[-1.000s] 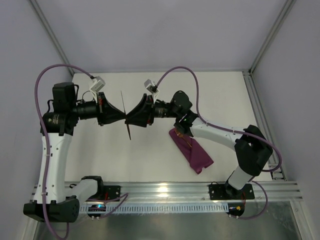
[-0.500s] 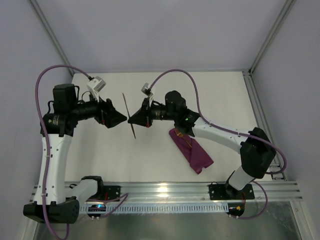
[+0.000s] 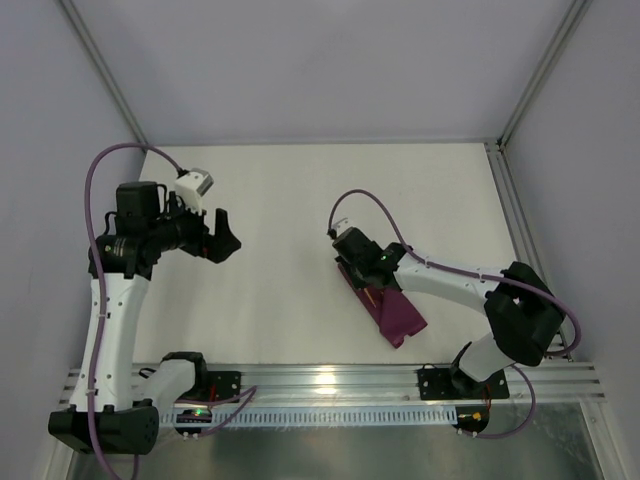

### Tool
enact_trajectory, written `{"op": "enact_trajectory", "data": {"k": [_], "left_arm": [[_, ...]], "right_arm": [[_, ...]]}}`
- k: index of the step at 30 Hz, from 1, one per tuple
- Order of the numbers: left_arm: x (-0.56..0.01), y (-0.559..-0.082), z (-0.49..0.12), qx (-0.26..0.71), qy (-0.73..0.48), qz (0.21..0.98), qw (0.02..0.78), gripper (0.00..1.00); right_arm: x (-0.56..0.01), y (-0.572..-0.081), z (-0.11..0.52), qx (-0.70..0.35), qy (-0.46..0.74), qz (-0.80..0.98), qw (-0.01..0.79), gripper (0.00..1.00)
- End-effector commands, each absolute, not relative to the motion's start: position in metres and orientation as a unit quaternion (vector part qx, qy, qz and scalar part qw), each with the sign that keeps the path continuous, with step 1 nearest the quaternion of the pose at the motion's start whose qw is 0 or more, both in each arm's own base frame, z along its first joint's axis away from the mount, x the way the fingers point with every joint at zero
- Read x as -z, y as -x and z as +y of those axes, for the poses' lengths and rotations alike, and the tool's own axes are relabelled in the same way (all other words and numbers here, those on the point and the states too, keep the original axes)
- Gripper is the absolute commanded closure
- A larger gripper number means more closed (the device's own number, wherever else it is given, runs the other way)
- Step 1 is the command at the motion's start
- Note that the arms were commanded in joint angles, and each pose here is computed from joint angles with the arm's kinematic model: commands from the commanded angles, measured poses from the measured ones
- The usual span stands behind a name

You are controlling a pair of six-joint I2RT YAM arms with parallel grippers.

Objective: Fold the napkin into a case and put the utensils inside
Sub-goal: Stuff the knife into the folded napkin.

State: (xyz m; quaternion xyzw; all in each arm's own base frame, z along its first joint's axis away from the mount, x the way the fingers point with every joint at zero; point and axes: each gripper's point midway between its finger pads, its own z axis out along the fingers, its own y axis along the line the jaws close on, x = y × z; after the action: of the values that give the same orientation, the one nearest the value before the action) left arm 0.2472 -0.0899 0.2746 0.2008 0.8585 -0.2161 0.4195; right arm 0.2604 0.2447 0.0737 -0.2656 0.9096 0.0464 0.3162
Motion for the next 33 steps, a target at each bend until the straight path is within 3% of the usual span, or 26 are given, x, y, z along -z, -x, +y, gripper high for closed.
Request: {"op": "enact_trajectory", "data": {"k": [1,9,33], "left_arm": [[-0.278,-0.248,-0.091,0.214,-0.213,0.849,0.434,0.01],[-0.270,-0.244,-0.093,0.220,-0.220,0.849,0.427,0.01],[-0.257,-0.245,-0.093,0.224,-0.227,0.854,0.411,0.01]], "right_arm": [[-0.090,-0.271,0.222,0.008,0.235,0.904,0.355,0.97],[-0.071,-0.271,0.218,0.018,0.239,0.903,0.356,0.97],[-0.032,-0.231,0.204,0.057,0.263,0.929,0.254,0.97]]}}
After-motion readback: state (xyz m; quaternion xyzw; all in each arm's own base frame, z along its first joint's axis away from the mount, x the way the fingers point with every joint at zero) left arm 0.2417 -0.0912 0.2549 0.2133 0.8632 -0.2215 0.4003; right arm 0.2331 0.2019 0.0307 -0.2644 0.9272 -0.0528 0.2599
